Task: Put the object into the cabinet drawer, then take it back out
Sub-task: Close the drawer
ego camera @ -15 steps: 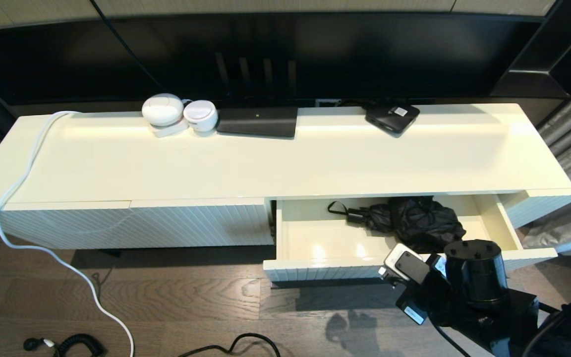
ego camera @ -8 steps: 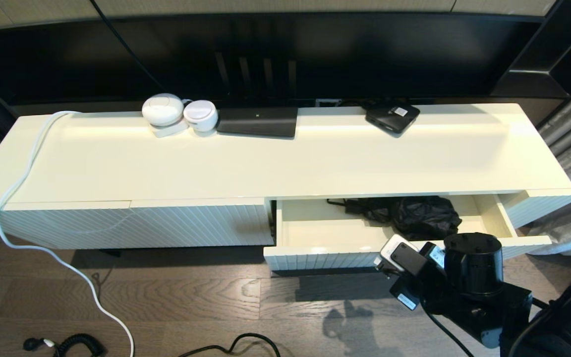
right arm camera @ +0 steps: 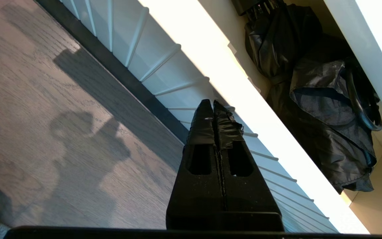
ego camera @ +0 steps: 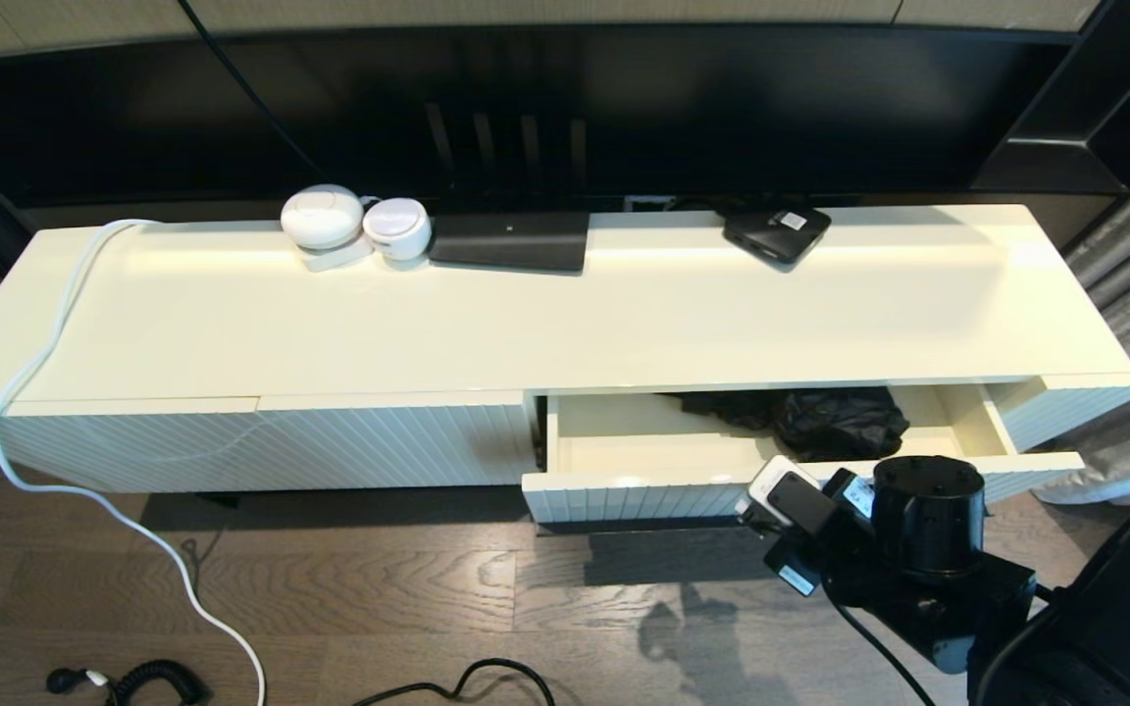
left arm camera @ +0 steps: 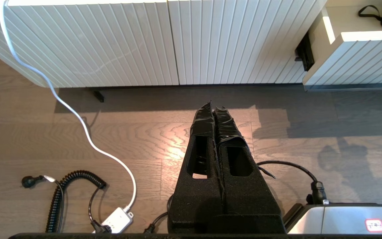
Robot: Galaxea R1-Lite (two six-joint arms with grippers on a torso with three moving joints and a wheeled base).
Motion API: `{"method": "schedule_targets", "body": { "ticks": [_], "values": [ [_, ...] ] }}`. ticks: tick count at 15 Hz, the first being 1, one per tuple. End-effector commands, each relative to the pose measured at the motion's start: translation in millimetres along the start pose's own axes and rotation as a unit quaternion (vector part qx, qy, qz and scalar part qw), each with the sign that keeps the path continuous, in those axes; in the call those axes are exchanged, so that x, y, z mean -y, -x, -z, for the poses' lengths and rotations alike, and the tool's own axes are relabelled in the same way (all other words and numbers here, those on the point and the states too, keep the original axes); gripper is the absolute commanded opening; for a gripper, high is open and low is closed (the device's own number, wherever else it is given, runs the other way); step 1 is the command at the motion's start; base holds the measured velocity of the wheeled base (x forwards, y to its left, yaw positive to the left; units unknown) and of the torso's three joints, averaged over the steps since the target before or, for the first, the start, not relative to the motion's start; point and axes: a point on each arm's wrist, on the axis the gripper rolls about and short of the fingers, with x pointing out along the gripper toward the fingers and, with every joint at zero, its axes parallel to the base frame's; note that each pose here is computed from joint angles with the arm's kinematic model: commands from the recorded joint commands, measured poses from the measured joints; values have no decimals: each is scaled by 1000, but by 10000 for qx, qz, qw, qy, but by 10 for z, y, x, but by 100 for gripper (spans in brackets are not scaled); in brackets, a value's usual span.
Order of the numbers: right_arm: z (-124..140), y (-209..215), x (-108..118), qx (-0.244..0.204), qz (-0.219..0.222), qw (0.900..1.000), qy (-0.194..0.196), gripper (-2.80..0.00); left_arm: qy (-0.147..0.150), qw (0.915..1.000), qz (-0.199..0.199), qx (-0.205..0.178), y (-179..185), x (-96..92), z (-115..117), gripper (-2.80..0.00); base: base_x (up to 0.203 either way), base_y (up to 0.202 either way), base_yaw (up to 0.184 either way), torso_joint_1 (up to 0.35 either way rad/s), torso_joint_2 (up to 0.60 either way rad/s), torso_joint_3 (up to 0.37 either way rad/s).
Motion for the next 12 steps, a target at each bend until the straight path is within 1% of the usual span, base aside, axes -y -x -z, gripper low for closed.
{"method": "schedule_targets", "body": {
  "ticks": [1, 4, 12],
  "values": [
    [-3, -34, -4, 40, 44, 10000, 9, -280, -1, 10000, 0, 2, 0, 0, 0, -280, 0, 0, 0, 0, 0, 0],
    [-10, -76, -10, 190, 162, 9996, 117, -280, -1, 10000, 0, -6, -1, 0, 4, -280, 0, 0, 0, 0, 0, 0],
    [-18, -238, 37, 253, 339, 9991, 87, -280, -1, 10000, 0, 1, 0, 0, 0, -280, 0, 0, 0, 0, 0, 0]
  ]
}}
